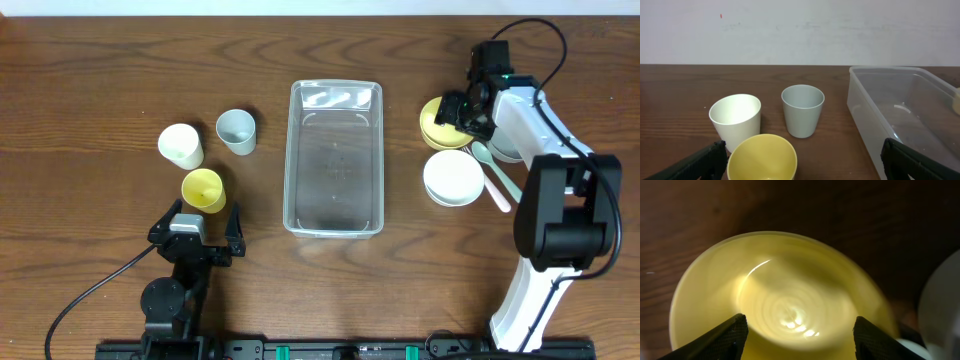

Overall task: Pack container
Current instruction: 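Reach the right gripper to the yellow bowl and grasp its rim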

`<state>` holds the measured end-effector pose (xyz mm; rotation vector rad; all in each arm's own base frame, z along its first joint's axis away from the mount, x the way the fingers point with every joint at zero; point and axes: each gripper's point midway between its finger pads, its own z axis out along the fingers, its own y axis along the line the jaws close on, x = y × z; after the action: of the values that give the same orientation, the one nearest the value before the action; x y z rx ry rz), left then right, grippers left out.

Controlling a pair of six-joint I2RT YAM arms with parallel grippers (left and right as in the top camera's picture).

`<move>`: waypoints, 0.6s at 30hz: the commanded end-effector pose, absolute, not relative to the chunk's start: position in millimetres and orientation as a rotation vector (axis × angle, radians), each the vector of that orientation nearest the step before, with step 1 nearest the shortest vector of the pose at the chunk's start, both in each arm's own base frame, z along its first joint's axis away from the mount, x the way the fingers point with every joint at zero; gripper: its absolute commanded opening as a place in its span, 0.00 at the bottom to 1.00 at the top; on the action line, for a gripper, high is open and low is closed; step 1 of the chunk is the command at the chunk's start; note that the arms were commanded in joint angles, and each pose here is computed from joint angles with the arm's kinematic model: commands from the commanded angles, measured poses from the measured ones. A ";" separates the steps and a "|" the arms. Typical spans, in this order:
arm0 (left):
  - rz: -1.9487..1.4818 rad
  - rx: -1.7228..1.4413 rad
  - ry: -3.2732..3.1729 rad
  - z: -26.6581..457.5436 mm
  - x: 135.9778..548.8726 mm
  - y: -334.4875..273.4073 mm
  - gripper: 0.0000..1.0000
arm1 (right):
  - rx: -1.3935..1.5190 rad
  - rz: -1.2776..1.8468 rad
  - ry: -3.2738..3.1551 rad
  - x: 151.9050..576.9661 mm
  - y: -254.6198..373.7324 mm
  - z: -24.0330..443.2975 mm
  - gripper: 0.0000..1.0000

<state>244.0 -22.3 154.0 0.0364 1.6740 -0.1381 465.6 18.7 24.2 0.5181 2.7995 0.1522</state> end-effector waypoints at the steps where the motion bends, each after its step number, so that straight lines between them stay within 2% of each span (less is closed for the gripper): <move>1: -0.141 0.056 1.724 137.5 243.1 -24.4 0.98 | 0.578 0.110 2.793 469.1 11.6 16.4 0.70; 11: -0.141 0.057 1.723 137.6 243.1 -24.4 0.98 | 0.496 0.181 2.780 478.0 20.6 27.3 0.71; 18: -0.141 0.056 1.724 137.5 243.1 -24.4 0.98 | 0.445 0.222 2.744 481.9 25.4 77.9 0.73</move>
<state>244.0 -22.3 154.0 0.0364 1.6740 -0.1381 469.1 23.7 31.9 0.4969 2.8275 0.1839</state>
